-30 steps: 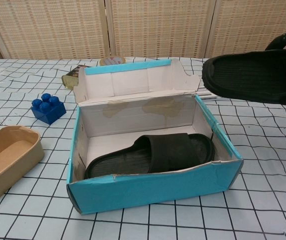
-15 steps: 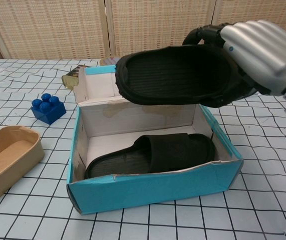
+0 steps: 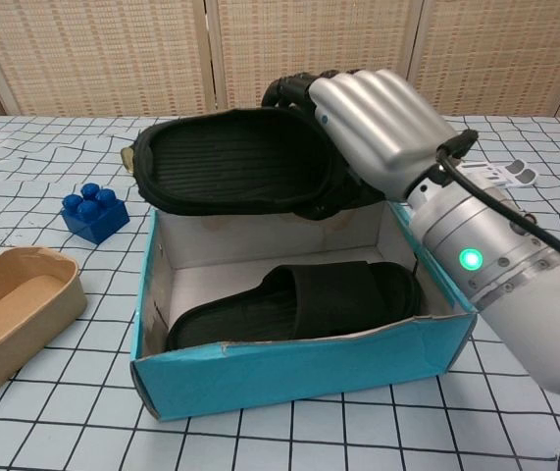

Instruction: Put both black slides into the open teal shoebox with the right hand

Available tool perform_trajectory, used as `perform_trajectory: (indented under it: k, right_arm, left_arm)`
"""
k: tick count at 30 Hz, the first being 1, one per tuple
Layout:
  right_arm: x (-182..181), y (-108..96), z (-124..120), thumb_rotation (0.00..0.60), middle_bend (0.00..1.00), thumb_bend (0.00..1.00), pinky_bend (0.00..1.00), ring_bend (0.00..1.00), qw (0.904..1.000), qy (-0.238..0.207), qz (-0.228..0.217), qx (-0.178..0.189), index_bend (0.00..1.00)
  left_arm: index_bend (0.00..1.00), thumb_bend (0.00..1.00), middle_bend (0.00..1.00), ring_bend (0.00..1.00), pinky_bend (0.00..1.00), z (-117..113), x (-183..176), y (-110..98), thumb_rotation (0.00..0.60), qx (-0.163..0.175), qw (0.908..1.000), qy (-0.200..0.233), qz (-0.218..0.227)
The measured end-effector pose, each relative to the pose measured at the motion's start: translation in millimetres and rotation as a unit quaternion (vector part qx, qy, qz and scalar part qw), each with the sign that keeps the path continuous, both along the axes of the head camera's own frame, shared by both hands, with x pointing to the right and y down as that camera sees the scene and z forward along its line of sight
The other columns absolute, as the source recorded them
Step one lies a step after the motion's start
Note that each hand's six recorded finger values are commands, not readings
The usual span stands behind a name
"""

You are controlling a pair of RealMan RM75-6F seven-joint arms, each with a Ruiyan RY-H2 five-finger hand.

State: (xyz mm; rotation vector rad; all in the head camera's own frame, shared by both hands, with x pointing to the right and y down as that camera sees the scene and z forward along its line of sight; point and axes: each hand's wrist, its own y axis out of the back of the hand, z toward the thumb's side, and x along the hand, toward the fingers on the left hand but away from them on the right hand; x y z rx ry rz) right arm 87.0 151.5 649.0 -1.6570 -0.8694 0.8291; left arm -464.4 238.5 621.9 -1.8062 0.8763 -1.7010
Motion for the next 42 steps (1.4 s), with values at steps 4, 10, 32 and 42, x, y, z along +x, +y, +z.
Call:
perform_trajectory:
  k: [4,10,32,42]
  right_arm:
    - [-6,7,12,0.6,0.58,0.0,0.47,0.43,0.9998,0.015,-0.01,-0.006,0.63]
    - [-1,18,26,0.6,0.58,0.0,0.47,0.43,0.9987,0.041,-0.025,-0.014,0.63]
    - [12,28,51,0.6,0.58,0.0,0.47,0.43,0.9949,0.096,-0.032,0.005,0.63]
    - [18,29,54,0.6,0.58,0.0,0.47,0.43,0.9907,0.124,-0.033,0.045,0.63]
  left_arm:
    - [0.31,0.39,0.2,0.33,0.42,-1,-1,-1,0.6,0.002,1.0,0.001,-0.002]
    - [0.31,0.39,0.2,0.33,0.42,-1,-1,0,0.6,0.002,1.0,0.001,-0.001]
    - [0.31,0.39,0.2,0.33,0.42,-1,-1,0,0.6,0.002,1.0,0.0,-0.001]
    - [0.31,0.39,0.2,0.33,0.42,0,0,0,0.6,-0.001,1.0,-0.001,-0.001]
